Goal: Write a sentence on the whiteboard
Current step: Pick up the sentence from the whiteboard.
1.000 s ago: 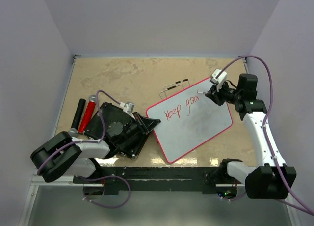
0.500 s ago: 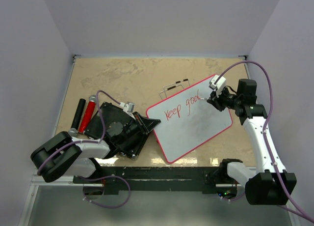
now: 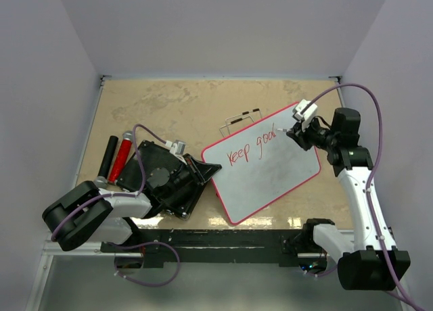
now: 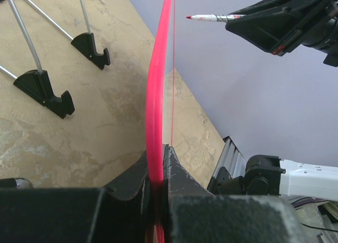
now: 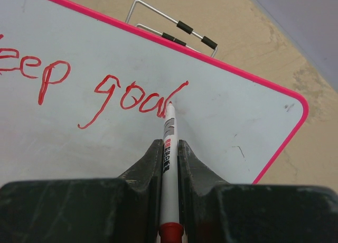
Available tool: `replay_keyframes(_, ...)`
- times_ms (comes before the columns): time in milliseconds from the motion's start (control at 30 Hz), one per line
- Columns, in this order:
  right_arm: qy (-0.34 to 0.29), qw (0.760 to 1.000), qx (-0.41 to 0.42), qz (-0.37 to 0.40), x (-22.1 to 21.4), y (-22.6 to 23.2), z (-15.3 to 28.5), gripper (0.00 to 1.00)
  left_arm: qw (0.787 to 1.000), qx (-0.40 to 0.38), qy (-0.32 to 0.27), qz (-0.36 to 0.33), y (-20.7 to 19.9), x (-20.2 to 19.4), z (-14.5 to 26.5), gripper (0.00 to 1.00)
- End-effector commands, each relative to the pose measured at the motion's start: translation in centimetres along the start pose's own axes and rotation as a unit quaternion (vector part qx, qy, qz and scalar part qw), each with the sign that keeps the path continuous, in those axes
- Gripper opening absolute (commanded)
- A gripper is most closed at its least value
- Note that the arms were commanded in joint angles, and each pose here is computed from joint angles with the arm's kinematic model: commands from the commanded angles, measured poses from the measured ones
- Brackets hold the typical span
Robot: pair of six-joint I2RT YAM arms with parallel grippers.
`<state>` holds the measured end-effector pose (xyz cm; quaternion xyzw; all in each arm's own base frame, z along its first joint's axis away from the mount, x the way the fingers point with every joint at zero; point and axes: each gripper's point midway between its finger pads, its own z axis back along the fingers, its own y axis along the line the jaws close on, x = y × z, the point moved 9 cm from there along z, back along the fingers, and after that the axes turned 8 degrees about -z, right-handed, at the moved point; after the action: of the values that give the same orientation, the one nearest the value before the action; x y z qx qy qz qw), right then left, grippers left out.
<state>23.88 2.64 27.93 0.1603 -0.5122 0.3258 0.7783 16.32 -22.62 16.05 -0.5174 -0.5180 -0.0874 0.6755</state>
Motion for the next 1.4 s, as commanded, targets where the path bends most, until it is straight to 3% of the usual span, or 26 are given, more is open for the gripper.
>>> replay_keyframes(0, -0.042, 0.999, -0.010, 0.016, 1.9, 0.1, 0.9, 0.00, 0.999, -0.026, 0.013, -0.043, -0.2, -0.3, 0.4, 0.00)
replay_keyframes(1367, -0.008, 0.999, 0.027, -0.022, -1.5, -1.9, -0.5, 0.00, 0.998, -0.026, 0.015, -0.047, -0.1, -0.3, 0.6, 0.00)
